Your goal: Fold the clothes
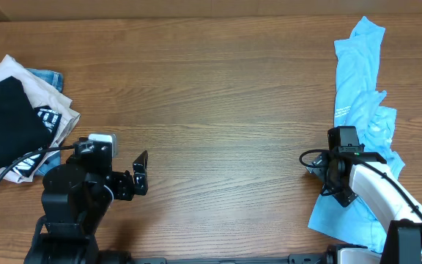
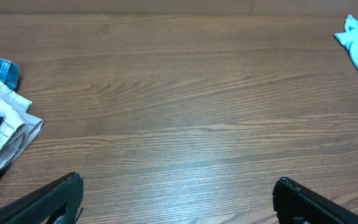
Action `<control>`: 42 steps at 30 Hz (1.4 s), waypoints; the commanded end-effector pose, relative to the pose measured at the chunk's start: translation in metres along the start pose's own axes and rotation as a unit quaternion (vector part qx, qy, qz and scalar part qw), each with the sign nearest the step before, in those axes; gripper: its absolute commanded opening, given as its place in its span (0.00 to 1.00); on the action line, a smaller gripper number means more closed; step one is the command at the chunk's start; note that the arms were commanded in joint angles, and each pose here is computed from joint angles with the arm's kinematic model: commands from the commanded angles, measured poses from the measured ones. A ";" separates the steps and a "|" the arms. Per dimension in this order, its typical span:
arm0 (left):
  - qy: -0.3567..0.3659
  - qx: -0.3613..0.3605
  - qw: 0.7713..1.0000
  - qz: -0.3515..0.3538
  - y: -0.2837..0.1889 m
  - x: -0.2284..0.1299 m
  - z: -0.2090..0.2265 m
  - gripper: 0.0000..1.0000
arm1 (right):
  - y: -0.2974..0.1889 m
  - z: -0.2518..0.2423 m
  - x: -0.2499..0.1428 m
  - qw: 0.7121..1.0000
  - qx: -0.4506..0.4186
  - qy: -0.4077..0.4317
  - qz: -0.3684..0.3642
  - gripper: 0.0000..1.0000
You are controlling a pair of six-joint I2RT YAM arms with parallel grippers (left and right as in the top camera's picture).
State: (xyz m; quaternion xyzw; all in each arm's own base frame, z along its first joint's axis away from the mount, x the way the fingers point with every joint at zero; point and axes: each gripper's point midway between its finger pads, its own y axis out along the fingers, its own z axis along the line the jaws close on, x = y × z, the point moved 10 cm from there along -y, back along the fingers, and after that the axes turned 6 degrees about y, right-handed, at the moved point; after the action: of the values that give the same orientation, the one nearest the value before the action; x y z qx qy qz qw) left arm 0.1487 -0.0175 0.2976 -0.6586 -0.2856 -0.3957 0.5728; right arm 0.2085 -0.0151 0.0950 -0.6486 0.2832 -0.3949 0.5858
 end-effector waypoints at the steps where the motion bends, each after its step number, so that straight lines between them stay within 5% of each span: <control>1: -0.008 -0.008 1.000 -0.013 -0.005 0.007 -0.002 1.00 | 0.014 -0.013 -0.009 0.999 -0.033 0.003 0.017 0.55; 7: -0.008 -0.008 1.000 -0.013 -0.005 0.007 -0.002 1.00 | 0.014 -0.012 -0.008 0.999 -0.029 0.004 0.015 0.06; 14: -0.007 -0.005 1.000 -0.018 -0.005 0.008 -0.001 1.00 | -0.028 0.030 0.001 0.981 0.122 -0.142 0.058 0.04; 20: -0.004 -0.004 0.999 -0.035 -0.006 0.013 -0.001 1.00 | -0.149 0.121 -0.036 0.850 0.364 -0.381 0.012 0.07; 22: -0.003 -0.004 0.999 -0.045 -0.006 0.016 -0.001 1.00 | -0.175 0.142 -0.062 0.803 0.421 -0.421 -0.021 0.15; 23: -0.002 -0.004 0.999 -0.051 -0.006 0.018 -0.001 1.00 | -0.184 0.150 -0.074 0.780 0.448 -0.436 -0.033 0.27; 24: -0.002 -0.003 0.998 -0.055 -0.006 0.019 -0.001 1.00 | -0.189 0.154 -0.081 0.767 0.462 -0.443 -0.045 0.49; 26: -0.001 -0.003 0.998 -0.059 -0.006 0.020 -0.001 1.00 | -0.190 0.155 -0.082 0.771 0.455 -0.441 -0.060 0.80; 28: -0.001 -0.004 0.998 -0.059 -0.006 0.020 -0.001 1.00 | -0.185 0.152 -0.074 0.788 0.433 -0.431 -0.072 1.00; 34: -0.016 -0.045 0.999 -0.024 0.009 0.019 -0.005 1.00 | -0.177 0.112 -0.019 0.870 0.325 -0.349 -0.124 1.00; 42: -0.068 -0.160 0.980 0.098 0.086 0.012 -0.017 1.00 | -0.179 0.052 0.033 0.923 0.262 -0.246 -0.138 1.00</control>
State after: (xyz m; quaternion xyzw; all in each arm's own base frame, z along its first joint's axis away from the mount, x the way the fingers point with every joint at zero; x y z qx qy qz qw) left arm 0.2040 -0.0331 0.2741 -0.7362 -0.2316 -0.3565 0.5265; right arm 0.2589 0.0346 0.2663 -0.5731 -0.0878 -0.3224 0.7483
